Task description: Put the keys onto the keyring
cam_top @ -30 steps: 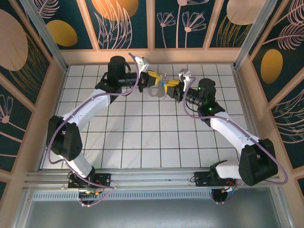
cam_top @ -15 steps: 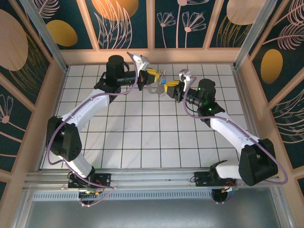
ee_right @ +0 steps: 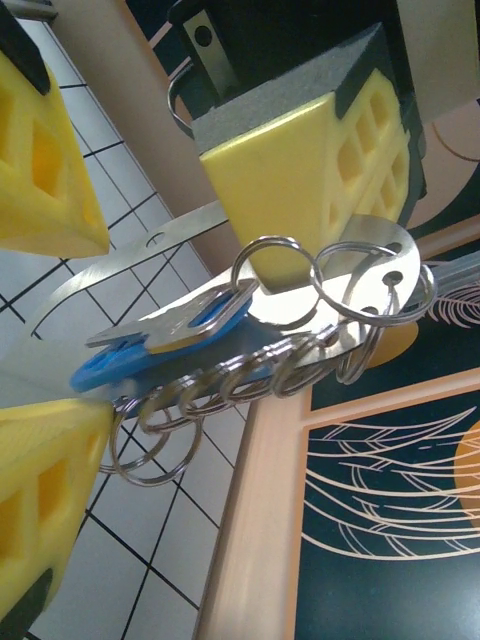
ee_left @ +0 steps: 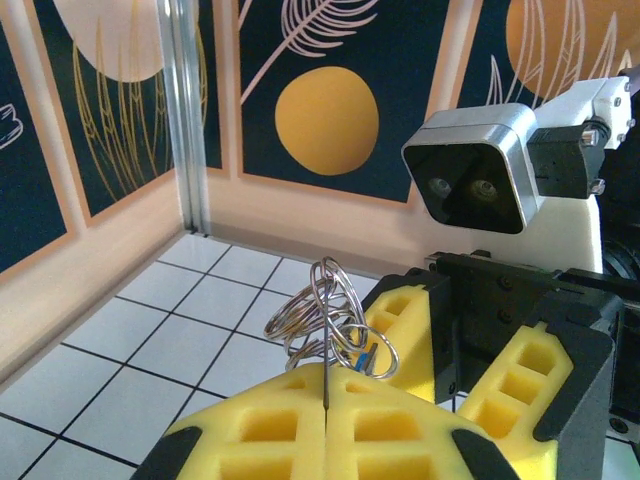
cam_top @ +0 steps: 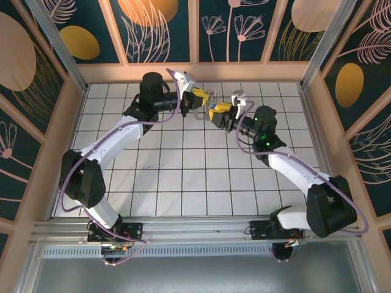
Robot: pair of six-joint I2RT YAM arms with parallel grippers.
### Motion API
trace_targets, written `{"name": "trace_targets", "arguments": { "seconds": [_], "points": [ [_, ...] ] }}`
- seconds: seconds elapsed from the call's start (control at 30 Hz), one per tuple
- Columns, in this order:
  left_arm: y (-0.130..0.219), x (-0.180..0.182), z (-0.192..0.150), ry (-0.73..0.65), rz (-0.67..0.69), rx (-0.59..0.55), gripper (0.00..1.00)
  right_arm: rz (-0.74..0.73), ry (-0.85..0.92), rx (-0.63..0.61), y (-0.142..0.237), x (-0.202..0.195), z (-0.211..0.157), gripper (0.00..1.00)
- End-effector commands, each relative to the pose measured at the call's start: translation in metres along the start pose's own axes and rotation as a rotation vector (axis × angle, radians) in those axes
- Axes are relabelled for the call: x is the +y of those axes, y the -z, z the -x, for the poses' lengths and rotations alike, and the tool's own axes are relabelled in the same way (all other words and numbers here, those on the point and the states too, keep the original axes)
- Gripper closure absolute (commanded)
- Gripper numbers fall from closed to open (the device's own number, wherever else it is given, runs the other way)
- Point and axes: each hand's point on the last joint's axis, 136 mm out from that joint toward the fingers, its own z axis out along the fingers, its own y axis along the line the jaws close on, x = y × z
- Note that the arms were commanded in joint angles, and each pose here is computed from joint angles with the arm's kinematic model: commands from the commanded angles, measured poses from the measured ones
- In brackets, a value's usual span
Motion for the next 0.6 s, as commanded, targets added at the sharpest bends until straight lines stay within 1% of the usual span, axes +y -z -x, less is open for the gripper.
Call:
{"name": "trace_targets", "arguments": {
  "seconds": [0.0, 0.17, 0.4, 0.43, 0.57],
  "points": [
    [0.007, -0.012, 0.023, -0.065, 0.010, -0.051, 1.00, 0.019, 0.023, -0.062, -0.006, 0.005, 0.020, 0.58],
    [0.003, -0.013, 0.023, -0.101, 0.057, -0.030, 1.00, 0.034, 0.024, -0.069, -0.010, 0.007, 0.022, 0.58],
    [-0.003, -0.020, 0.020, -0.126, 0.059, 0.001, 1.00, 0.042, 0.026, -0.075, -0.018, 0.005, 0.025, 0.58],
    [-0.004, -0.020, 0.020, -0.132, 0.064, 0.005, 1.00, 0.044, 0.025, -0.076, -0.019, 0.006, 0.025, 0.59],
    [-0.005, -0.023, 0.020, -0.154, 0.082, 0.017, 1.00, 0.047, 0.029, -0.080, -0.019, 0.006, 0.026, 0.72]
  ]
}}
